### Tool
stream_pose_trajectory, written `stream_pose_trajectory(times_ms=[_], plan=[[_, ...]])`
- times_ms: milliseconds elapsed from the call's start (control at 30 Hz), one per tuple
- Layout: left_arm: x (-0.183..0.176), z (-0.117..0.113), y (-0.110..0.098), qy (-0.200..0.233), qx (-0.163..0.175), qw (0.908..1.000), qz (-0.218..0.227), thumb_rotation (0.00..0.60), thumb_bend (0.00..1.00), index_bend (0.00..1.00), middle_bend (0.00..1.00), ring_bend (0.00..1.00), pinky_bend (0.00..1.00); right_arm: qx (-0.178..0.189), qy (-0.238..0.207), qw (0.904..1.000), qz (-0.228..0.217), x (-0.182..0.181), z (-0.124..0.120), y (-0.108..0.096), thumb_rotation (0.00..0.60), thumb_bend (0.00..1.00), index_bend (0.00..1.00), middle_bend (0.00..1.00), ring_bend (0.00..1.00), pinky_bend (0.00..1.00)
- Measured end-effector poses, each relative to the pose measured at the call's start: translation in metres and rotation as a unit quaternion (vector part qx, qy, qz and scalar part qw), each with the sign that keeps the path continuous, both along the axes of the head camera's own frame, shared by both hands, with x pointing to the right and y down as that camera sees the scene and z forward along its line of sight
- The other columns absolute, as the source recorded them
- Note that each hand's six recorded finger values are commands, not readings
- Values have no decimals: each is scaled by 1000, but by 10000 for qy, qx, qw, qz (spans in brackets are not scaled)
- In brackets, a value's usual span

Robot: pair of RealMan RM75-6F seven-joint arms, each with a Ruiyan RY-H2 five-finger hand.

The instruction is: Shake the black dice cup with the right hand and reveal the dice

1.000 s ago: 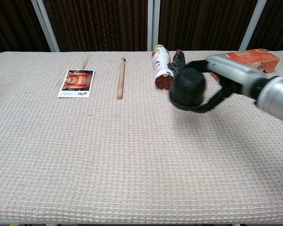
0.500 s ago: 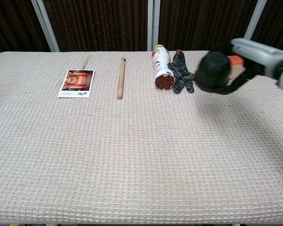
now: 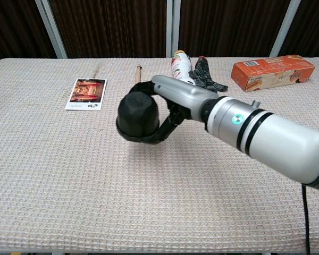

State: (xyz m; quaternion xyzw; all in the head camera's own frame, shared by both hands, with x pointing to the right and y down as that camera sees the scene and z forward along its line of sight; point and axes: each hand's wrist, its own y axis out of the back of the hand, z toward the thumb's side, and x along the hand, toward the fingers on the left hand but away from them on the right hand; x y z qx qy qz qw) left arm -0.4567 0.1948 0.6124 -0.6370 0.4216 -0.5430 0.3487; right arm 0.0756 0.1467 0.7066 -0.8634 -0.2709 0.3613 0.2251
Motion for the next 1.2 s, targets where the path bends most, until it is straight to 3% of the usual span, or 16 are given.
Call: stream_pose_trajectory(times_ms=[100,200,333,400,500,600,733,867,967,1200], plan=[[4,7,1,39,-89,9999,69,600,126,145,108,0,183,150,199,9994,219,25,0,-8,600,214,359,434,76,0],[10,11,1,92,-119,9998,146,600,126,145,107,0,183,401,750,9943,641,92,-1,-29,600,216,359,434,76,0],[14,13,1,85,-134,9997,204,600,126,145,108,0,183,723,1583,9764,1282,205,-21,-50,600,216,359,434,75,0],[14,13,1,87,-123,9997,196,600,126,145,108,0,183,797,1792,9707,1389,232,-30,-52,600,216,359,434,75,0],[12,9,1,77,-73,9998,158,600,126,145,108,0,183,808,1801,9722,1258,230,-31,-53,600,216,359,433,76,0],[9,4,2,17,-27,9999,121,600,126,145,108,0,183,690,1438,9827,938,182,-19,-47,600,216,359,433,76,0],[4,-2,2,-41,37,10000,60,600,126,145,107,0,183,608,681,9954,296,79,-11,-30,600,214,359,432,77,0],[3,0,3,-27,-3,10000,57,600,126,145,108,0,183,804,362,9961,13,32,-22,-22,600,214,359,432,77,0],[7,4,2,10,-58,9999,123,600,126,145,108,0,183,990,549,9932,281,59,-28,-35,600,214,359,432,77,0],[16,11,1,63,-101,9997,222,600,126,145,107,0,183,1288,1561,9697,1370,206,-52,-72,600,216,359,432,75,0]])
